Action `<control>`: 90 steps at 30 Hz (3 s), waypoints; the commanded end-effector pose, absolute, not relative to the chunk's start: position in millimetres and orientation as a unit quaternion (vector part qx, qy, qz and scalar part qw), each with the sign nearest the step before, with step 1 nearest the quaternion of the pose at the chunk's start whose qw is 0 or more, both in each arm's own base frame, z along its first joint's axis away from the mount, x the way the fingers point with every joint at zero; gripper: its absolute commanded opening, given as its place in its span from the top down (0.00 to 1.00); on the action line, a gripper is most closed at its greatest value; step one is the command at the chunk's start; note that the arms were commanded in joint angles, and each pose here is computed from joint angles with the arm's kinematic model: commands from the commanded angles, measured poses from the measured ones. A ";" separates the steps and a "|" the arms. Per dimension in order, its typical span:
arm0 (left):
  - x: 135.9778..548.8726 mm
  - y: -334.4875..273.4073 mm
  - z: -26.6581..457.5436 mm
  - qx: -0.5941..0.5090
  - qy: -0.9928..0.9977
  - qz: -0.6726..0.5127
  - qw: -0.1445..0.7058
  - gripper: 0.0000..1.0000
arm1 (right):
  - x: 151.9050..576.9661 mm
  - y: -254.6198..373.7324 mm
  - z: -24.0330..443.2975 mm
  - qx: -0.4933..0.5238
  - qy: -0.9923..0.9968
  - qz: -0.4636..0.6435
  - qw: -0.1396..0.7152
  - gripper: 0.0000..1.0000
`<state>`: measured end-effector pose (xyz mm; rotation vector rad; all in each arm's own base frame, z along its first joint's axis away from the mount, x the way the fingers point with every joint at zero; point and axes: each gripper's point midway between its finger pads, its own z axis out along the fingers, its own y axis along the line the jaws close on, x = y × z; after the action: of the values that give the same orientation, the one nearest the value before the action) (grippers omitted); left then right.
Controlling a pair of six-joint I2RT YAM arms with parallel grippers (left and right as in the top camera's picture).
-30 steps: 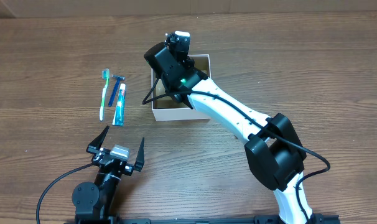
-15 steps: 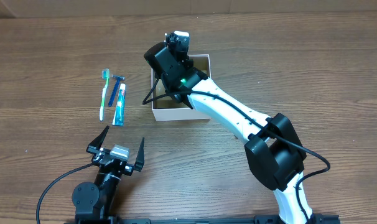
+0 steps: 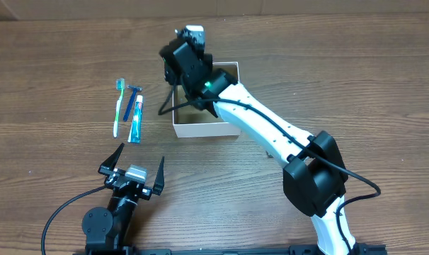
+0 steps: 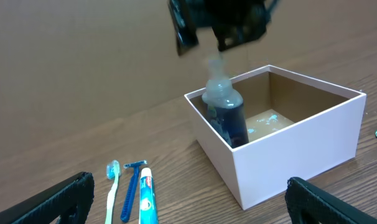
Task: Pack container
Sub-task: 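Carry the soap bottle left and lower it into the white box, then release the bottle and move the right gripper to the soap box, then lift the green soap box and place it into the white box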
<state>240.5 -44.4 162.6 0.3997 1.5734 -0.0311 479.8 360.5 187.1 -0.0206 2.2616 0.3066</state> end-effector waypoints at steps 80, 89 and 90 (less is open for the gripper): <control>241.0 -41.1 163.1 0.180 0.701 -0.002 0.690 0.00 | 339.1 82.4 -43.1 -0.046 0.997 -0.041 -0.046 0.59; 241.0 -41.1 163.1 0.180 0.701 -0.002 0.690 0.00 | 354.1 92.5 -3.7 -0.006 0.999 -0.022 -0.029 0.60; 241.0 -41.1 163.1 0.180 0.701 -0.002 0.690 0.00 | 360.0 94.1 12.4 -0.006 1.000 -0.019 -0.019 0.60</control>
<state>240.5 -44.4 162.6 0.3997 1.5734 -0.0311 354.2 96.1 2.5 -0.0651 3.1732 -0.0479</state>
